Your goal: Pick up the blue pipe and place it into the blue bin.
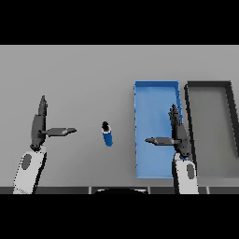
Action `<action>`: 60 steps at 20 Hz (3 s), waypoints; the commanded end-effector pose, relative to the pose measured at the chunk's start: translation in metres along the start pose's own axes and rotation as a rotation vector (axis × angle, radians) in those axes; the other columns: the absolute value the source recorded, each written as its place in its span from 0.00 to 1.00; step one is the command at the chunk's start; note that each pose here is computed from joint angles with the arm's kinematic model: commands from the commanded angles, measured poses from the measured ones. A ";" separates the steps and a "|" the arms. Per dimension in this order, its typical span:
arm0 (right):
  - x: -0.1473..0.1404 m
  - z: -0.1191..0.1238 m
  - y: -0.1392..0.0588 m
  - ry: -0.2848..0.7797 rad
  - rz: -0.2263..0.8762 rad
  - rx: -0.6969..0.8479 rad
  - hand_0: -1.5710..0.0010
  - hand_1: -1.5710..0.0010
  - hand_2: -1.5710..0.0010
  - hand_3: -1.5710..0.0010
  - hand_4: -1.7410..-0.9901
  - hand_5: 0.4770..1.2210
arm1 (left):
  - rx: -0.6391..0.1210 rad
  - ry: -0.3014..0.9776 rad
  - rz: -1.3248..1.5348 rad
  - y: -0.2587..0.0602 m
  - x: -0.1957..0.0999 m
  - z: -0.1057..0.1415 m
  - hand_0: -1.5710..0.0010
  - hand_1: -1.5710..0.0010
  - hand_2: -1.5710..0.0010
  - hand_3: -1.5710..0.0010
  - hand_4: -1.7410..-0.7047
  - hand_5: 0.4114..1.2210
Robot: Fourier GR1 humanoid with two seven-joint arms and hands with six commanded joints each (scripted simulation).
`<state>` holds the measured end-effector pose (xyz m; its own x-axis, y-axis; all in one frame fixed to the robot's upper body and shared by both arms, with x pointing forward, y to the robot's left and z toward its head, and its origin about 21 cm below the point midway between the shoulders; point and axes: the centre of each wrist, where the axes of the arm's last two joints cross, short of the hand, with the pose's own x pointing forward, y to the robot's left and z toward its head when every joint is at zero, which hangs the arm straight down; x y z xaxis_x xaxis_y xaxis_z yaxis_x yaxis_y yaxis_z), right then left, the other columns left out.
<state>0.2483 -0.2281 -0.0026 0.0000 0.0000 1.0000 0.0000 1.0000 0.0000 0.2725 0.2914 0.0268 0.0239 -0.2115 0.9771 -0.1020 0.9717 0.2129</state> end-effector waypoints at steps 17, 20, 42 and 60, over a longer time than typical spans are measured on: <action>0.015 0.019 -0.021 -0.079 0.246 0.132 1.00 1.00 1.00 1.00 0.70 0.15 | -0.430 -0.088 -0.137 0.025 -0.008 0.021 1.00 1.00 1.00 1.00 0.69 0.22; 0.015 0.018 -0.019 -0.106 0.245 0.155 1.00 1.00 1.00 1.00 0.69 0.16 | -0.555 -0.092 -0.160 0.016 0.001 0.028 1.00 1.00 1.00 1.00 0.69 0.19; 0.012 0.027 -0.022 -0.110 0.228 0.140 1.00 1.00 1.00 1.00 0.63 0.16 | -0.884 -0.032 -0.132 -0.122 -0.012 0.026 1.00 1.00 1.00 1.00 0.62 0.04; 0.015 0.023 -0.026 -0.123 0.234 0.141 1.00 1.00 1.00 1.00 0.65 0.19 | -0.825 -0.178 0.089 -0.173 -0.013 0.030 0.10 0.08 0.07 0.13 0.06 0.93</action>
<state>0.2250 -0.2545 0.0127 -0.1366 0.2225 0.9653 -0.1244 0.9629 -0.2395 0.2603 0.1233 -0.0230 -0.1158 -0.0714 0.9907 0.6662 0.7342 0.1308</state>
